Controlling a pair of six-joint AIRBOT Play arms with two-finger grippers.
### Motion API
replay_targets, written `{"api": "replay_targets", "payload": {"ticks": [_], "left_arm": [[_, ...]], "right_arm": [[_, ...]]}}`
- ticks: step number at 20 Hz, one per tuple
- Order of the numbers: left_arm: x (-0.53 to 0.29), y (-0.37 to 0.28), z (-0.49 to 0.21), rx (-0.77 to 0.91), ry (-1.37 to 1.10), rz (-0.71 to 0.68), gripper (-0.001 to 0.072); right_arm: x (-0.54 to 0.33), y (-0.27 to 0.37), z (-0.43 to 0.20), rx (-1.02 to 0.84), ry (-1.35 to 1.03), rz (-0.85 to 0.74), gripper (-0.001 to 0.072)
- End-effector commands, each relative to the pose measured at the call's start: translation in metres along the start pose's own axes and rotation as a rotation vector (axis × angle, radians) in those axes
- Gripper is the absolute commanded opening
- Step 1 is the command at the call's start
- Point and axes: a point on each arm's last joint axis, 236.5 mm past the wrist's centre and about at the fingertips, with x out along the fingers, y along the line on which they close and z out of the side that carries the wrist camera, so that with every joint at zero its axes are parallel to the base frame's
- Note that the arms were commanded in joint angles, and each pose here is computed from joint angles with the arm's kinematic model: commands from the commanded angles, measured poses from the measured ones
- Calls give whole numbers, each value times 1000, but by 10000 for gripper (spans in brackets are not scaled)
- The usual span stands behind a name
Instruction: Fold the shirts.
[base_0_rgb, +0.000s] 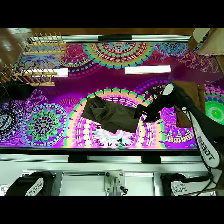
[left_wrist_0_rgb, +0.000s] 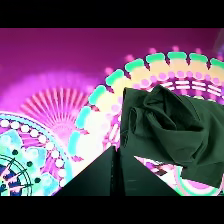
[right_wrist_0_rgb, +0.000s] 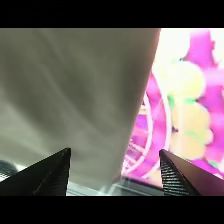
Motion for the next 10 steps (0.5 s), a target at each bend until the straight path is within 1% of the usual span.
{"api": "replay_targets", "payload": {"ticks": [1, 3, 4, 5, 6, 7, 9, 10], "left_arm": [[1, 1, -1, -2, 0, 1, 32], [1, 1, -1, -2, 0, 1, 32], [1, 1, -1, -2, -1, 1, 32], [1, 1, -1, -4, -1, 1, 32], [1, 1, -1, -5, -1, 1, 32], [1, 1, -1, -5, -1, 2, 32], [1, 1, -1, -5, -1, 2, 32], [1, 1, -1, -5, -1, 1, 32]], "right_arm": [[26, 8, 7, 70, 16, 96, 667], [30, 34, 20, 55, -32, 196, 666], [31, 48, 26, 43, -57, 243, 616], [30, 61, 28, 18, -75, 287, 388], [26, 73, 30, -3, -87, 333, 124], [17, 88, 31, -45, -92, 388, 84], [-19, 120, 28, -168, -104, 483, 78], [-44, 132, 28, -224, -124, 500, 78]]}}
